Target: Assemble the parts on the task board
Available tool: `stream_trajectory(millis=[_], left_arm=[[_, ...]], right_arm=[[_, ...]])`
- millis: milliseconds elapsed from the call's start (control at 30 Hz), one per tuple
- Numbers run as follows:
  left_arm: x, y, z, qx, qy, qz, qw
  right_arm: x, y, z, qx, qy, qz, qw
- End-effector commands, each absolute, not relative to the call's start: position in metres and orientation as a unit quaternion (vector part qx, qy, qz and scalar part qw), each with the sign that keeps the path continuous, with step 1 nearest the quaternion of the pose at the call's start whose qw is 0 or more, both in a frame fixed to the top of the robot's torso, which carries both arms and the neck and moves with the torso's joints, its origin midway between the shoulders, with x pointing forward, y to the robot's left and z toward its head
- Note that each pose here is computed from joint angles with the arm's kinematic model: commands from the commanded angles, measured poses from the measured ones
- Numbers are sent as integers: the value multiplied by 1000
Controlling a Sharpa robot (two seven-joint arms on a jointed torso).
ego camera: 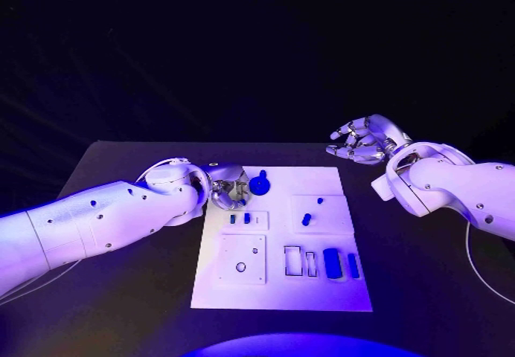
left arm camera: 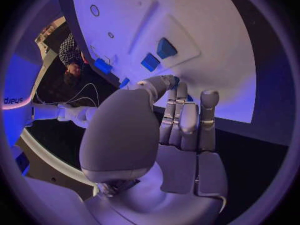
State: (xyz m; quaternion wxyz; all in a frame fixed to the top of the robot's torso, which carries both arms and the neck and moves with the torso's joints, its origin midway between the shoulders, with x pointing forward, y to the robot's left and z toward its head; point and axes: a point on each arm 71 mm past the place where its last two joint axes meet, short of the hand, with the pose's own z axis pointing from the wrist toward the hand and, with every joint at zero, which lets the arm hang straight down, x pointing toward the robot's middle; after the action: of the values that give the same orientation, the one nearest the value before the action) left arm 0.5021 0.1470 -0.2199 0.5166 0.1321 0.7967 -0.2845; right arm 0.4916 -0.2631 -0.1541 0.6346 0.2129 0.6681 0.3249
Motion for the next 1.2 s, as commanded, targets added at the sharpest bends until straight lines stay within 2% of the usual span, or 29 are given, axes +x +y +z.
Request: stream_trajectory(millis=[33,1200], left_arm=[[501,145,-224,135,806,-283,502],[502,147,-225,122,800,-289,511]], right_arm=[[491,-262,-154,204,669,329,635],[491,-262,-154,203,667,329,636]])
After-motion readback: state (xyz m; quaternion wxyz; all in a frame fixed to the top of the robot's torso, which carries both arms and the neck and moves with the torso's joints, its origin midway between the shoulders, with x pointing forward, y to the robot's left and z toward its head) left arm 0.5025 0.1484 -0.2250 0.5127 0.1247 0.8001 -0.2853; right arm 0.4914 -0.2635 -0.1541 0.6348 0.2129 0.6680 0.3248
